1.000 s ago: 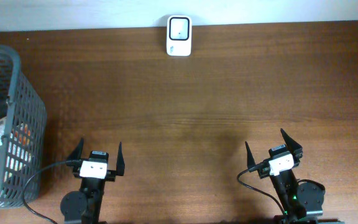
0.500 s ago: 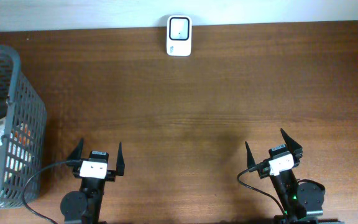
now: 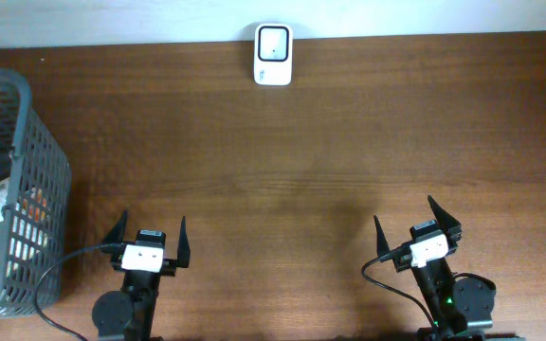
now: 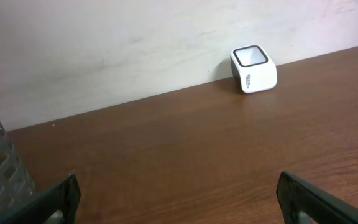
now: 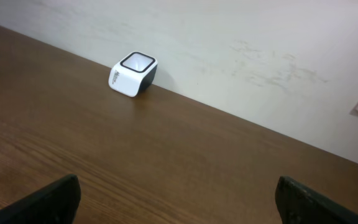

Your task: Scan the item barcode

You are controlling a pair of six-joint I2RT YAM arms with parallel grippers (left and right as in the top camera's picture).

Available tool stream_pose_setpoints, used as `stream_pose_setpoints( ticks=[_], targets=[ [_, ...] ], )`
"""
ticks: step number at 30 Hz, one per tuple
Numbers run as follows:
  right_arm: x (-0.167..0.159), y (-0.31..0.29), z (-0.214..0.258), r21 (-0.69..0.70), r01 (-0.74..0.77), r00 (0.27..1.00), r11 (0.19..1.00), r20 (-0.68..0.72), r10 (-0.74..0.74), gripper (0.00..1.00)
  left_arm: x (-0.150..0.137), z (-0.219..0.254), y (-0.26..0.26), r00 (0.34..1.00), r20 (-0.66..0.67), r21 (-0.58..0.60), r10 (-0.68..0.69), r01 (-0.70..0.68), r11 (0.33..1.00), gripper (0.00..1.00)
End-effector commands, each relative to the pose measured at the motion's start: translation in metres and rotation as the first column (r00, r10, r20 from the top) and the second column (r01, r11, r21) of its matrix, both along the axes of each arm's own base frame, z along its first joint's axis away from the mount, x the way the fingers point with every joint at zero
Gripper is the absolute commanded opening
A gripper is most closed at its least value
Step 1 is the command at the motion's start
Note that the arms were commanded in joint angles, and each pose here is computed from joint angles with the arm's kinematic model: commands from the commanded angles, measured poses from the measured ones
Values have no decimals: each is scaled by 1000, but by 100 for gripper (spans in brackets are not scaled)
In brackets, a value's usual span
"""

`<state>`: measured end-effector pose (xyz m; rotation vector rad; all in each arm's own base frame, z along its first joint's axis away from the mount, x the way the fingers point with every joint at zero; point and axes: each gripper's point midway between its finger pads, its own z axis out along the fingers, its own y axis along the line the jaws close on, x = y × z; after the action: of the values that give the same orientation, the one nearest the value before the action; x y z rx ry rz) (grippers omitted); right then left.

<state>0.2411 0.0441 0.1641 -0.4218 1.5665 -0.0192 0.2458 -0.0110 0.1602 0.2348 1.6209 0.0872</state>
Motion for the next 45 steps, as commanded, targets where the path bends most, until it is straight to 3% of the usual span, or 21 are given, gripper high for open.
stream_pose_setpoints(
  ticks=[1, 8, 13, 16, 19, 22, 24, 30, 35, 36, 38, 39, 40, 41, 43, 45],
  targets=[
    [0, 2, -2, 10, -9, 1000, 1000, -5, 9, 99, 0, 0, 0, 1000, 3, 13, 0, 0, 1000, 99],
    [0, 2, -2, 11, -9, 1000, 1000, -5, 9, 99, 0, -1, -1, 1000, 2, 12, -3, 3, 1000, 99],
    [0, 2, -2, 11, -9, 1000, 1000, -5, 9, 99, -3, 17, -22, 989, 70, 8, -127, 127, 992, 99],
    [0, 2, -2, 11, -9, 1000, 1000, -5, 9, 99, -8, 48, -23, 986, 105, -3, -130, 131, 991, 99],
    [0, 2, -2, 10, -9, 1000, 1000, -5, 9, 99, -7, 118, -19, 985, 130, 2, -109, 110, 994, 99],
    [0, 2, -2, 10, -9, 1000, 1000, -5, 9, 99, 4, 178, -27, 986, 48, 44, -162, 160, 986, 99],
    [0, 2, -2, 10, -9, 1000, 1000, -4, 9, 99, 27, 224, -25, 985, -69, 28, -160, 163, 986, 99],
    [0, 2, -2, 11, -9, 1000, 1000, -4, 9, 99, 80, 295, -24, 922, -348, -39, -172, 169, 985, 99],
    [0, 2, -2, 10, -9, 1000, 1000, -4, 9, 99, 104, 290, -23, 877, -448, -62, -172, 162, 985, 99],
    [0, 2, -2, 11, -9, 1000, 1000, -5, 9, 99, 109, 286, -15, 879, -460, -41, -129, 124, 991, 99],
    [0, 2, -2, 10, -9, 1000, 1000, -5, 9, 99, 117, 287, 20, 886, -456, -6, 79, -92, 996, 99],
    [0, 2, -2, 11, -9, 1000, 1000, -5, 9, 99, 115, 290, 61, 845, -445, -65, 295, -360, 931, 99],
    [0, 2, -2, 11, -9, 1000, 1000, -5, 9, 99, 105, 293, 101, 764, -437, -128, 474, -575, 808, 99],
    [0, 2, -2, 11, -9, 1000, 1000, -4, 9, 99, 93, 292, 130, 692, -443, -191, 569, -694, 695, 99],
    [0, 2, -2, 10, -9, 1000, 1000, -5, 9, 99, 68, 284, 181, 566, -485, -304, 667, -824, 479, 99],
    [0, 2, -2, 11, -9, 1000, 1000, -4, 9, 99, 44, 269, 225, 435, -537, -322, 723, -898, 301, 99]
  ],
)
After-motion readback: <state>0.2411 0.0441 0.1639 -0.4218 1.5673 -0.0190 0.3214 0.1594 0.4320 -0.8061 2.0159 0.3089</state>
